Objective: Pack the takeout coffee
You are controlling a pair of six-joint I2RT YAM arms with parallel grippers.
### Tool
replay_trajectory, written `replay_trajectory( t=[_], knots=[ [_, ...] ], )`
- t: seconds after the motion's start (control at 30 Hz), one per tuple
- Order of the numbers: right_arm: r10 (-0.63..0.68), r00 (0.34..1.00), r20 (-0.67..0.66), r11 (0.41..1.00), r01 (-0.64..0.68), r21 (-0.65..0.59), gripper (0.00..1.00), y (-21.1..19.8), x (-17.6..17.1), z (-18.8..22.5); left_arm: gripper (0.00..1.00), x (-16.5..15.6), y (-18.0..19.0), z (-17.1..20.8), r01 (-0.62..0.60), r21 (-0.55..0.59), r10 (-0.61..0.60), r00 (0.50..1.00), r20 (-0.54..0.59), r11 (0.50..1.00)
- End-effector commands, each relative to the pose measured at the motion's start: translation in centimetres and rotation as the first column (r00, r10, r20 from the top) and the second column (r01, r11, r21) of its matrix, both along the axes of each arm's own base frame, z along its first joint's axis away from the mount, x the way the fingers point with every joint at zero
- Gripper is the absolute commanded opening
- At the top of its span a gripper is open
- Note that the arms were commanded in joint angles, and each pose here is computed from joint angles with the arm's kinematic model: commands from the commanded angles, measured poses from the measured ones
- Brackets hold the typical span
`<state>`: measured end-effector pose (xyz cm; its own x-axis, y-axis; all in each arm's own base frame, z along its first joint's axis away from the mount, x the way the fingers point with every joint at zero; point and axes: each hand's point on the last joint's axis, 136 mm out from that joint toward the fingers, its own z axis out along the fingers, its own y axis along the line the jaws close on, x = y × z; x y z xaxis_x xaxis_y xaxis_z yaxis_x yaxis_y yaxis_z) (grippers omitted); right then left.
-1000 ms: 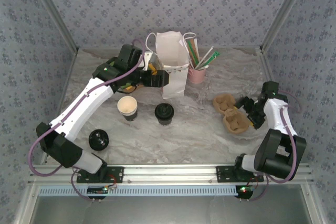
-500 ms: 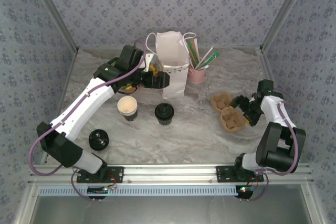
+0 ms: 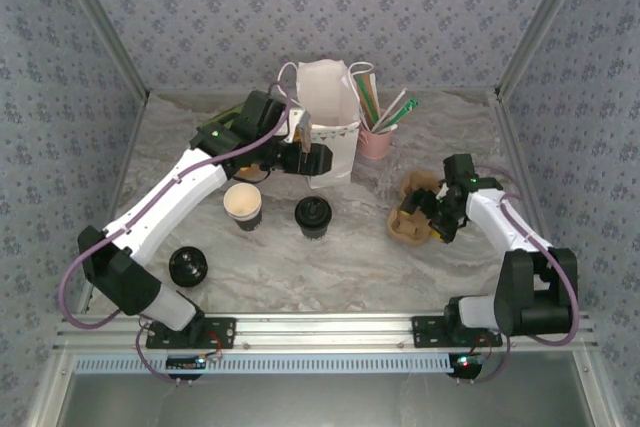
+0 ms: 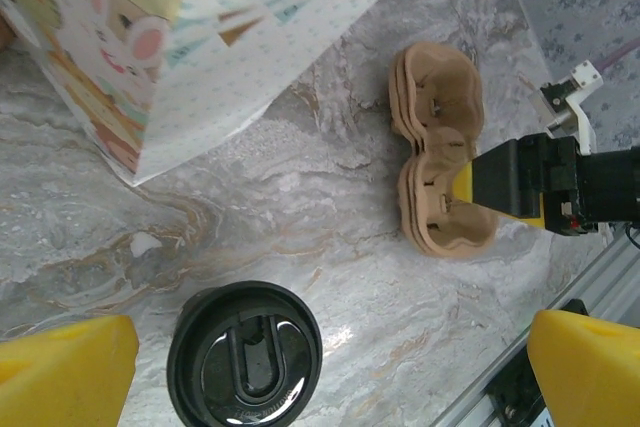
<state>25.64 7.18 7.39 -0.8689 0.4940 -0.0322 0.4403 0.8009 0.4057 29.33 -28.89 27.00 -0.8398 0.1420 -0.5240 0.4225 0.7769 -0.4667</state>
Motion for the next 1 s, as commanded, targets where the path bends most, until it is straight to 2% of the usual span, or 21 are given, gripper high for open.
replay_trajectory(
  t=[0.0, 0.1, 0.23, 0.4, 0.53, 0.57, 0.7, 0.77, 0.87, 0.97],
  knots=[
    [-0.012, 1.000, -0.006, 1.000, 0.012, -0.014, 0.90, 0.5, 0.0, 0.1, 0.99, -0.3, -1.5, 0.0, 0.013, 0.002, -0.013, 1.000, -0.015, 1.000],
    [0.015, 1.000, -0.010, 0.999, -0.015, -0.048, 0.86, 0.3, -0.5, 0.3, 0.93, -0.8, -3.4, -0.9, 0.034, 0.018, -0.034, 0.999, -0.037, 0.999],
    [0.026, 0.998, 0.049, 0.996, -0.022, -0.087, 0.85, -0.6, -0.8, 1.7, 0.85, -1.5, -6.1, -2.4, 0.065, 0.058, -0.060, 0.995, -0.080, 0.996],
    [0.037, 0.995, 0.095, 0.996, -0.030, -0.078, 0.77, -1.2, -1.6, 2.5, 0.70, -2.0, -9.4, -4.5, 0.100, 0.123, -0.087, 0.990, -0.107, 0.987],
    [0.016, 0.994, 0.113, 0.998, -0.010, -0.055, 0.71, -1.8, -2.4, 2.5, 0.54, -2.3, -12.0, -6.5, 0.134, 0.175, -0.112, 0.985, -0.128, 0.975],
    [0.005, 0.993, 0.114, 0.999, 0.000, -0.047, 0.69, -2.1, -2.5, 2.4, 0.50, -2.4, -12.4, -7.6, 0.141, 0.200, -0.114, 0.984, -0.141, 0.970],
    [-0.012, 0.992, 0.125, 1.000, 0.012, 0.002, 0.59, -2.2, -2.8, 2.3, 0.46, -2.3, -14.3, -9.0, 0.154, 0.224, -0.122, 0.981, -0.151, 0.962],
    [-0.008, 0.993, 0.122, 1.000, 0.008, 0.001, 0.53, -2.2, -2.8, 2.1, 0.39, -2.2, -14.9, -10.1, 0.160, 0.238, -0.124, 0.979, -0.161, 0.958],
    [0.000, 0.993, 0.118, 1.000, 0.000, 0.002, 0.40, -2.2, -2.7, 1.8, 0.35, -2.0, -15.7, -11.9, 0.176, 0.255, -0.130, 0.974, -0.186, 0.951],
    [0.000, 0.993, 0.121, 1.000, -0.002, 0.017, 0.31, -1.9, -2.3, 1.8, 0.29, -2.1, -16.6, -13.0, 0.200, 0.247, -0.151, 0.968, -0.203, 0.948]
  ],
)
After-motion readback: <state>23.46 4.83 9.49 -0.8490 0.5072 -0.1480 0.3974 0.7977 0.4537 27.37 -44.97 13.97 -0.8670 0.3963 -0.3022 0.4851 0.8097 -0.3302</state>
